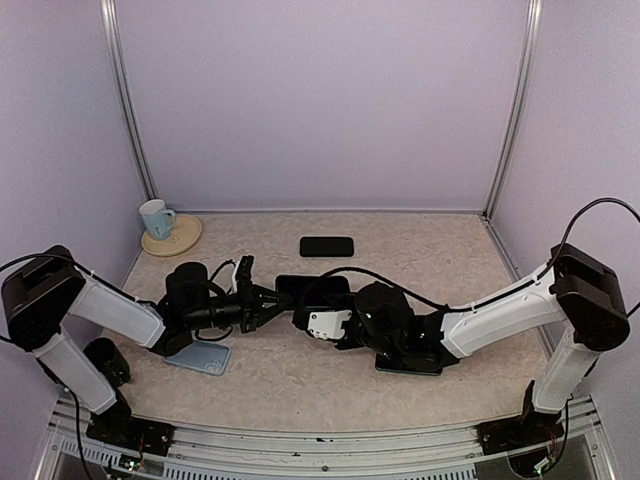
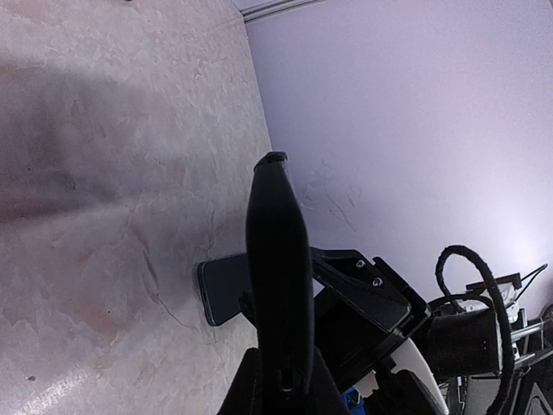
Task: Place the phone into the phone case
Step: Pass from the left arm to the right
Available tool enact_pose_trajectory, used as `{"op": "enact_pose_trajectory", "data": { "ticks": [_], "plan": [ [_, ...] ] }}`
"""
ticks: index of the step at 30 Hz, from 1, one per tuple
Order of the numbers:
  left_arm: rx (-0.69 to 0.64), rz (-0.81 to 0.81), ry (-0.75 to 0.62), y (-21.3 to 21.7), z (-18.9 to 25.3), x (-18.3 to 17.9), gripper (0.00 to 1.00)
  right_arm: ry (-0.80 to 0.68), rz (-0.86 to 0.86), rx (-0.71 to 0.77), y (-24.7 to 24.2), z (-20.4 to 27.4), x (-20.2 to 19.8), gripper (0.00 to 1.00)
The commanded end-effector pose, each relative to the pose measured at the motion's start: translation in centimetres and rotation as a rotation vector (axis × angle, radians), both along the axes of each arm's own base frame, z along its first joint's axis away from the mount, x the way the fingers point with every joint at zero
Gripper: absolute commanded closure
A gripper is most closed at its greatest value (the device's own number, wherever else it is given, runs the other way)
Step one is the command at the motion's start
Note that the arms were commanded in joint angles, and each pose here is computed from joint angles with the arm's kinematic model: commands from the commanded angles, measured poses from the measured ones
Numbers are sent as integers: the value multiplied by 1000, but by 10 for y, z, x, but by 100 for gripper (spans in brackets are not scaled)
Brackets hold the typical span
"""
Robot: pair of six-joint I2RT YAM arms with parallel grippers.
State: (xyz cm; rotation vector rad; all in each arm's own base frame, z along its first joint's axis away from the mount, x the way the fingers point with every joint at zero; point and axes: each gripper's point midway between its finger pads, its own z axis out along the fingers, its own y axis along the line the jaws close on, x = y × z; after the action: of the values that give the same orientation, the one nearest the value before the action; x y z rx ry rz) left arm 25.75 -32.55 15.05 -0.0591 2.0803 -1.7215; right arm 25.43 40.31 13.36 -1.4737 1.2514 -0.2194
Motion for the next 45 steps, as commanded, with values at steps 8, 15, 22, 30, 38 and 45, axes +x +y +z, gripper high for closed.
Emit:
{"op": "enact_pose_trajectory", "data": {
  "ticks": [8, 15, 22, 30, 38, 45],
  "plan": [
    [-112, -72, -108, -9, 38, -10, 100, -12, 39, 10, 14, 5, -2, 100],
    [-74, -72, -122, -8, 33, -10, 100, 123, 106, 49, 16, 14, -9, 100],
    [-5, -82, -159, -10, 27, -10, 100, 263, 159, 42, 14, 16, -17, 100],
    [11, -96, -192, -10, 28, -11, 100, 294, 177, 72, 6, 36, -19, 36],
    [10, -116, -212, -12, 29, -15, 100, 333, 170, -16, 0, 25, -13, 0],
    [2, -132, -243, -13, 34, -19, 100, 387, 180, -26, 9, 16, -5, 1]
  ]
}}
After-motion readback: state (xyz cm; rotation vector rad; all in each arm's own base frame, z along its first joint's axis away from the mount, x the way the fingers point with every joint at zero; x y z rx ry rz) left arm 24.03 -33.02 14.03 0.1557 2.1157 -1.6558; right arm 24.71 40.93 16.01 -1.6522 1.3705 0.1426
